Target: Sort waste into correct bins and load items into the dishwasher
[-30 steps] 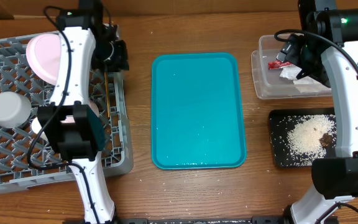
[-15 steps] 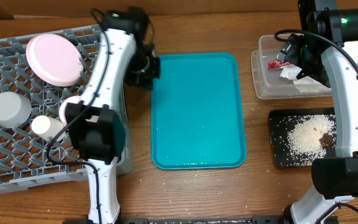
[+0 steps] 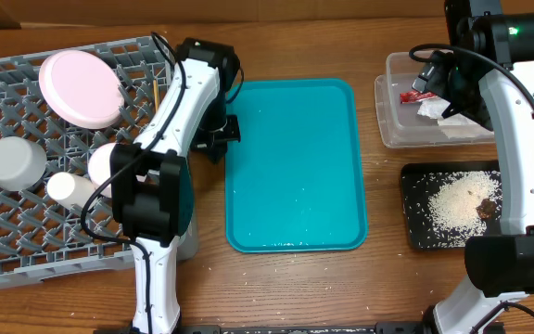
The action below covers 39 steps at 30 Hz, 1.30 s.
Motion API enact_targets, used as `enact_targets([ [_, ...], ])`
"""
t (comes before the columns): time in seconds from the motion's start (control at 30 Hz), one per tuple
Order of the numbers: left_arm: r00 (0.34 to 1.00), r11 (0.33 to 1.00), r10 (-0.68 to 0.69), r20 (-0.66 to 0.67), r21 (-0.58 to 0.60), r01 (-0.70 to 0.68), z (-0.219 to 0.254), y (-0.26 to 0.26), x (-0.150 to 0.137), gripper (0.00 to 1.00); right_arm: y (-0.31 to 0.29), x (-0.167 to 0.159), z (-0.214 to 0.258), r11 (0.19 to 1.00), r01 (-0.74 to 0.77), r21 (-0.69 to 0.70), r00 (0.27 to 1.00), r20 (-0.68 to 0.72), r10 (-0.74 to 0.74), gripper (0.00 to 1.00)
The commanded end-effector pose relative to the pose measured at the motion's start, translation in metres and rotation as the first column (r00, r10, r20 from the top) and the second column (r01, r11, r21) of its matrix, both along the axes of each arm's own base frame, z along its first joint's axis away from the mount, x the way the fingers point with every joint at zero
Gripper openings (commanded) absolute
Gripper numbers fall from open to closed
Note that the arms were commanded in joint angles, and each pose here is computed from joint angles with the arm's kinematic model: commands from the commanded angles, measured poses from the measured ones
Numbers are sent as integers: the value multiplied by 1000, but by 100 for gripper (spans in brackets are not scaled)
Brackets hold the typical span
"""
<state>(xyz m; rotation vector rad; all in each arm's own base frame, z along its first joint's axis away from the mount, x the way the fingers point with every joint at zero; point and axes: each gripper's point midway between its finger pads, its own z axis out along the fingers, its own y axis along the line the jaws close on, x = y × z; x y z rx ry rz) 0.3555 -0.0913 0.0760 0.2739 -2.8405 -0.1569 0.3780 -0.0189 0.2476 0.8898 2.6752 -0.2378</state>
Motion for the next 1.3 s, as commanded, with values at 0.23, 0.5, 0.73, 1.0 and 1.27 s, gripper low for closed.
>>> enact_targets([
  [0.23,999,996,6,-31,90,-3,10,18,-14,4,-1,-1,14,1000,-6,-1,999,42,7,100],
  [0.5,1000,993,22,-18,117,-19,9,22,-12,4,-1,-1,14,1000,-6,-2,999,42,6,100],
  [0.73,998,998,56,22,0,-56,12,1,-5,4,-1,-1,14,1000,-6,-2,999,42,6,100],
  [1.0,989,998,-13,150,-61,23,61,0,-8,4,-1,-1,14,1000,-6,-2,999,42,6,100],
  [1.27,963,994,-9,271,-104,38,64,3,-24,4,-1,-1,14,1000,-6,-2,999,42,6,100],
])
